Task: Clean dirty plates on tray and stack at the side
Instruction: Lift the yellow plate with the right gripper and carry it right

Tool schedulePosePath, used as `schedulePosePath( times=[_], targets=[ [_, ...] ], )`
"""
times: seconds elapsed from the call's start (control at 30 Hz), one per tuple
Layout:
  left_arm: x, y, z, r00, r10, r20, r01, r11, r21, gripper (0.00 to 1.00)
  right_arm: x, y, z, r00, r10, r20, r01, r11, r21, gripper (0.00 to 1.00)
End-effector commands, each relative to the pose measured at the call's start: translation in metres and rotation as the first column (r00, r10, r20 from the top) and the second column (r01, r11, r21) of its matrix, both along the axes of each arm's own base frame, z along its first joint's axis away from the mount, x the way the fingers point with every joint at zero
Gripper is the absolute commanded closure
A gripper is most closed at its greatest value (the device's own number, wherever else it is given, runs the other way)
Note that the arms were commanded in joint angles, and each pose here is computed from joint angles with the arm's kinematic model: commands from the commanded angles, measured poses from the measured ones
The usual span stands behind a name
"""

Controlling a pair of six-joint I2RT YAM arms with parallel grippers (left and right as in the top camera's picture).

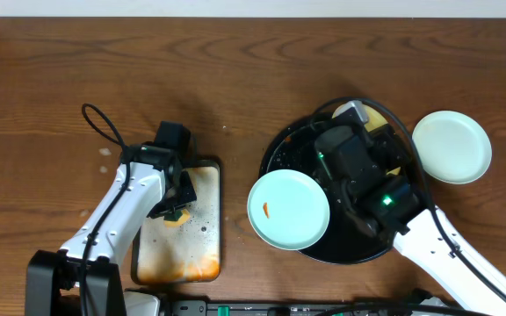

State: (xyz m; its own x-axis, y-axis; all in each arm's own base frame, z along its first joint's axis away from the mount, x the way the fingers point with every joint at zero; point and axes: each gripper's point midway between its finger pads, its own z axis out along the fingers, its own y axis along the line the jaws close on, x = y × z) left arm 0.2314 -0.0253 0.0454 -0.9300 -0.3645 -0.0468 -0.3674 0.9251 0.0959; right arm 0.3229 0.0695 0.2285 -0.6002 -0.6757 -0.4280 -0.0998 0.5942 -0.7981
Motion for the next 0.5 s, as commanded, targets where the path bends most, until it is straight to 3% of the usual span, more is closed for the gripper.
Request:
schedulePosePath(
  times=[0.0, 0.47],
  targets=[
    [-0.0018, 0.0014, 0.0021, 1.000, -0.001, 0.008, 0.001, 1.000, 0.000, 0.92, -0.0010, 0.0060, 0.0164, 0.999, 0.006, 0.045, -0.004, 1.000, -0.030, 0.99],
    [-0.0022, 0.0014, 0.0021, 1.000, -0.001, 0.006, 0.001, 1.000, -0.001, 0.92, -0.0015, 0.0121, 0.0184, 0.998, 0.011, 0.066, -0.011, 1.000, -0.008, 0.99]
  ],
)
